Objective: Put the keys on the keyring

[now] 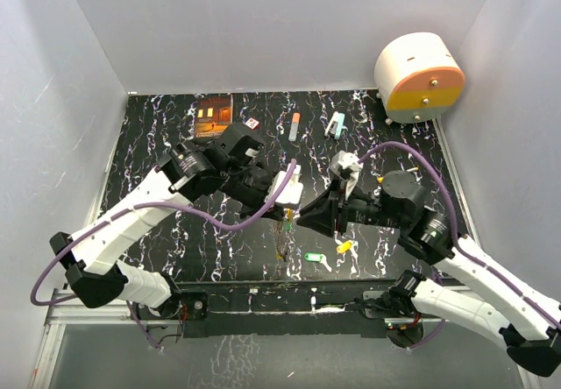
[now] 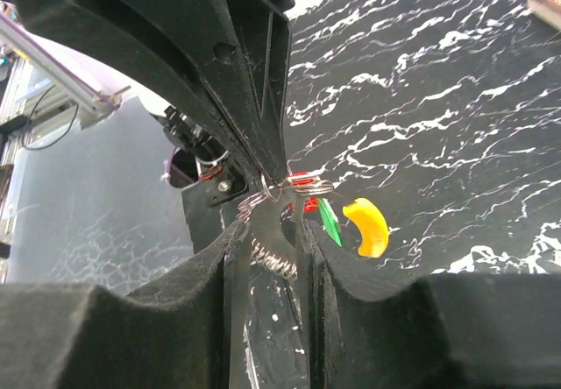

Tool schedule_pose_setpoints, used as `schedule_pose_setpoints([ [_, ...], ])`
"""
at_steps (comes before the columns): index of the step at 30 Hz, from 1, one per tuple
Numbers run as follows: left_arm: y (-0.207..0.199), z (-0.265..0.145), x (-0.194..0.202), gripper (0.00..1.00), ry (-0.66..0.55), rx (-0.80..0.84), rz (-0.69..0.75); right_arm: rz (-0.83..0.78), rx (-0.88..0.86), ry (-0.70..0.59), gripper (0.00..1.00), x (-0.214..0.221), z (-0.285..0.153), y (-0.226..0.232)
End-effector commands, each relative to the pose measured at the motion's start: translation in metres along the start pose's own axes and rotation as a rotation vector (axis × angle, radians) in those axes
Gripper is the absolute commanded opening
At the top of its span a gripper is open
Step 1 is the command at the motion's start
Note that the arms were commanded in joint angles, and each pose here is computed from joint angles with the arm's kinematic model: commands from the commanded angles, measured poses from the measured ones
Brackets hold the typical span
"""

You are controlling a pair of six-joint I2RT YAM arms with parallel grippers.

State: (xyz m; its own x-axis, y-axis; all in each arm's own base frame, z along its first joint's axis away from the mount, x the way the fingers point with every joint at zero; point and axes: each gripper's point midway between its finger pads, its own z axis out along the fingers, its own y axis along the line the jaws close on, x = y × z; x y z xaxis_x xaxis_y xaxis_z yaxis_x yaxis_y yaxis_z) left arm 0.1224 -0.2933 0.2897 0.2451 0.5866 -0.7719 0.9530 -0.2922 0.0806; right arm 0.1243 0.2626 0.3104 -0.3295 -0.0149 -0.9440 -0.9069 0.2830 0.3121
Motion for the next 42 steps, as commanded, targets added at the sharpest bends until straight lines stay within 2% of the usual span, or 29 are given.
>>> schedule_pose_setpoints([
  [1, -0.007, -0.006, -0.018, 0.00, -0.070, 0.035, 0.023, -0.091, -0.109, -0.076, 0.31, -0.026, 0.005, 0.018],
  [8, -0.004, 0.001, -0.015, 0.00, -0.063, 0.055, 0.002, -0.079, -0.121, -0.054, 0.29, -0.022, 0.009, 0.018],
  [42, -0.002, 0.006, -0.026, 0.00, -0.104, 0.074, -0.032, -0.044, -0.096, -0.019, 0.30, -0.004, 0.026, 0.004],
])
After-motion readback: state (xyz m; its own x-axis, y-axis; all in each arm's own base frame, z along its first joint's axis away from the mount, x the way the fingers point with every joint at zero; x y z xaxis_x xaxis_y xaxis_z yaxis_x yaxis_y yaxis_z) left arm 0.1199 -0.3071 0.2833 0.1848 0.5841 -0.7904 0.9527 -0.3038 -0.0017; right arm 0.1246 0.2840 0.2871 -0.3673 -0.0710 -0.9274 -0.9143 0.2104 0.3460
